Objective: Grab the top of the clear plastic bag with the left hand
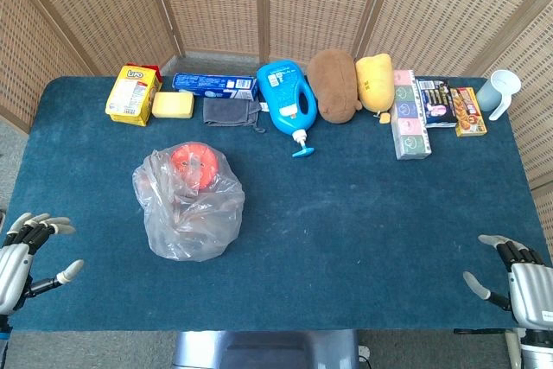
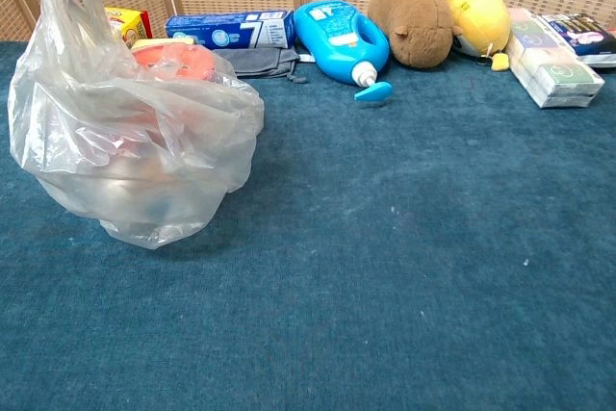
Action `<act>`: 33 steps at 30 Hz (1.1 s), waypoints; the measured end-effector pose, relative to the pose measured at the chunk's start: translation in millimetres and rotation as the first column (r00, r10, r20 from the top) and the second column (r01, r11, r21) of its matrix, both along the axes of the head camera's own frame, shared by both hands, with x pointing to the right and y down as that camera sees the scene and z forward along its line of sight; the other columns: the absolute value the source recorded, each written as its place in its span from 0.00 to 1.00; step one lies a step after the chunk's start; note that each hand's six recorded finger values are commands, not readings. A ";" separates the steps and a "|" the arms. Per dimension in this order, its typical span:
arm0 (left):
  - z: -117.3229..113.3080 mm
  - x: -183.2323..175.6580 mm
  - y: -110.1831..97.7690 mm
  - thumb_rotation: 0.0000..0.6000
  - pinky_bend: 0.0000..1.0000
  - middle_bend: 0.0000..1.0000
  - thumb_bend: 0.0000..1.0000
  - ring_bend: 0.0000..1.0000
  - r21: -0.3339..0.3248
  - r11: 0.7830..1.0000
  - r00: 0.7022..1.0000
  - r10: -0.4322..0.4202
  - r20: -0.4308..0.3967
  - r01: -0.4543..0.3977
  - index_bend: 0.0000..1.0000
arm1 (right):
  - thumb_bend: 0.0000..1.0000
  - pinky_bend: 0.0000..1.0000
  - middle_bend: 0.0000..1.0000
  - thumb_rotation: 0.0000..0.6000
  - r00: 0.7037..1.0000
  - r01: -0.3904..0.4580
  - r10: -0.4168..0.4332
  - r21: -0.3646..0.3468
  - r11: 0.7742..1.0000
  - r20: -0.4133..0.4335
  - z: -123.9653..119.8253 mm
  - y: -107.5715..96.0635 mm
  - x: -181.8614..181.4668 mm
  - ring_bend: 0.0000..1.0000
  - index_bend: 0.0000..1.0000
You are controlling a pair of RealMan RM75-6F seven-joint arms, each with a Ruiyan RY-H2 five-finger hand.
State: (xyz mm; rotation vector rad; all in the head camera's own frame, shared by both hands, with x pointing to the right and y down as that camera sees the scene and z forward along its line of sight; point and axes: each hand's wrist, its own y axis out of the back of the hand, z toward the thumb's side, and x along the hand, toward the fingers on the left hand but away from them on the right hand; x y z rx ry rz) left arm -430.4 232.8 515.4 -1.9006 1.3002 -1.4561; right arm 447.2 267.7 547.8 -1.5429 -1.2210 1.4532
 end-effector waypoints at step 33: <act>18.8 4.1 -33.4 0.05 0.09 0.26 0.10 0.14 -0.203 0.952 0.798 -0.302 -0.522 0.227 0.29 | 0.25 0.28 0.32 0.00 1.000 -0.012 0.012 0.016 1.000 0.016 5.8 -2.3 -2.4 0.31 0.25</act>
